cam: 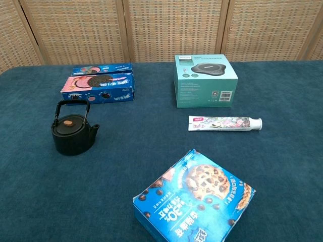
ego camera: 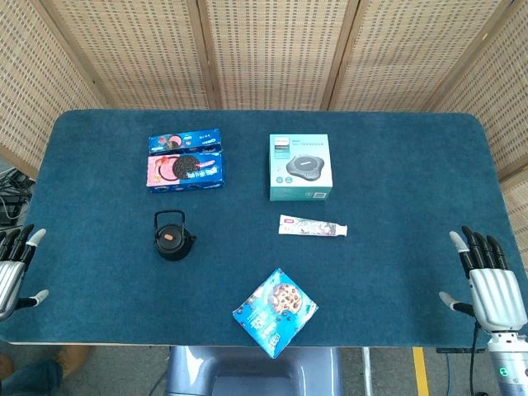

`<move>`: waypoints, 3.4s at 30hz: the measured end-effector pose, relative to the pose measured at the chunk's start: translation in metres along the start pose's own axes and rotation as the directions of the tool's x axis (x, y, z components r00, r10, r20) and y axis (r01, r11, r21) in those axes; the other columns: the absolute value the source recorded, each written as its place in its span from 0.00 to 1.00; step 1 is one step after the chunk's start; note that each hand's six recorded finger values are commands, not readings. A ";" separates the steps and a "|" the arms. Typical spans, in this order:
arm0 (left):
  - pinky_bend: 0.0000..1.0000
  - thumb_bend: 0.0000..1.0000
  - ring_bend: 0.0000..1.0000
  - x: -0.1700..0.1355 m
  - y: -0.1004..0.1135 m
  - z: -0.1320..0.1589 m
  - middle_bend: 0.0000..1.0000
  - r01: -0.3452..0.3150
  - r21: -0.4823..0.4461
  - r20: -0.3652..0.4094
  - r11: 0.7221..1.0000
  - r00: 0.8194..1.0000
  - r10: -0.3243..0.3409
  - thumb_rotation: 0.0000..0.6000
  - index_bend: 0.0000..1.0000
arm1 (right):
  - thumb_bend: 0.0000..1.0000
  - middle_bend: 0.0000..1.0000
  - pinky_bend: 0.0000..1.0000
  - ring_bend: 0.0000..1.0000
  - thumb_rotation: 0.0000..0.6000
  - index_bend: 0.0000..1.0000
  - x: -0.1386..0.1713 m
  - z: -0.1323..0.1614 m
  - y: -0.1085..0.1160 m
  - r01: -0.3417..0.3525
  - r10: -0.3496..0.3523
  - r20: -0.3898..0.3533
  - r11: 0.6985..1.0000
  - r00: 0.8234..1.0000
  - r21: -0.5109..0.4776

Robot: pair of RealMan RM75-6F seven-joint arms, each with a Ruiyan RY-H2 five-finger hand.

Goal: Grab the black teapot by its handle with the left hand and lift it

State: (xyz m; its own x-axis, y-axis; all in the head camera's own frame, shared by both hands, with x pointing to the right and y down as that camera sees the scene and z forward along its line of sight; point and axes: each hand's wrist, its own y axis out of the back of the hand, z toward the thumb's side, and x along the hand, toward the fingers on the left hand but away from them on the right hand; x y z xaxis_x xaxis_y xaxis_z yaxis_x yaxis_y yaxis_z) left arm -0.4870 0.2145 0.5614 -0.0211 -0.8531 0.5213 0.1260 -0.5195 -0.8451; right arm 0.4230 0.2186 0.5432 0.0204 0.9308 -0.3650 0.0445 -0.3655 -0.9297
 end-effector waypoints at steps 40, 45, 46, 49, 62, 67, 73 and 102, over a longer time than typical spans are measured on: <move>0.00 0.00 0.00 0.174 -0.014 0.162 0.00 0.514 -0.387 0.294 0.766 0.856 -0.426 1.00 0.00 | 0.00 0.00 0.00 0.00 1.00 0.00 -0.010 -0.017 -0.008 -0.031 0.032 0.055 0.999 0.998 -0.018; 0.00 0.00 0.00 0.182 -0.020 0.172 0.00 0.554 -0.421 0.307 0.718 0.832 -0.462 1.00 0.00 | 0.00 0.00 0.00 0.00 1.00 0.00 -0.011 -0.016 -0.009 -0.034 0.035 0.054 0.999 0.998 -0.015; 0.00 0.00 0.00 0.182 -0.020 0.173 0.00 0.557 -0.418 0.307 0.718 0.830 -0.465 1.00 0.00 | 0.00 0.00 0.00 0.00 1.00 0.00 -0.011 -0.016 -0.009 -0.034 0.035 0.055 0.999 0.998 -0.014; 0.00 0.00 0.00 0.183 -0.020 0.174 0.00 0.560 -0.410 0.307 0.720 0.828 -0.469 1.00 0.00 | 0.00 0.00 0.00 0.00 1.00 0.00 -0.011 -0.016 -0.010 -0.036 0.037 0.056 0.999 0.998 -0.014; 0.00 0.00 0.19 0.174 -0.010 0.172 0.19 0.583 -0.421 0.328 0.695 0.812 -0.483 1.00 0.00 | 0.00 0.00 0.00 0.00 1.00 0.00 -0.010 -0.013 -0.009 -0.033 0.033 0.048 0.999 0.998 -0.013; 0.00 0.00 0.20 0.170 -0.001 0.172 0.19 0.591 -0.445 0.346 0.673 0.806 -0.480 1.00 0.00 | 0.00 0.00 0.00 0.00 1.00 0.00 -0.009 -0.013 -0.009 -0.032 0.032 0.046 0.999 0.998 -0.012; 0.00 0.00 0.20 0.159 0.013 0.172 0.20 0.586 -0.466 0.381 0.663 0.809 -0.447 1.00 0.00 | 0.00 0.00 0.00 0.00 1.00 0.00 -0.009 -0.012 -0.008 -0.031 0.032 0.044 0.999 0.999 -0.012; 0.00 0.00 0.20 0.067 0.034 0.179 0.21 0.565 -0.065 0.541 0.823 0.712 -0.447 1.00 0.33 | 0.00 0.00 0.00 0.00 1.00 0.00 -0.006 -0.008 -0.005 -0.025 0.026 0.033 0.999 0.999 -0.022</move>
State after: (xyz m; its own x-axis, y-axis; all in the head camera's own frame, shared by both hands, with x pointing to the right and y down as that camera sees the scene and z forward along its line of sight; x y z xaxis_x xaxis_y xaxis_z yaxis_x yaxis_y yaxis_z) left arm -0.3069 0.1477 0.5888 0.4655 -0.3497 0.8130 0.0276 -0.9124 -0.4083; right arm 0.4308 0.2144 0.5506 -0.0116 0.9206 -0.3904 0.0655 -0.3888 -0.9190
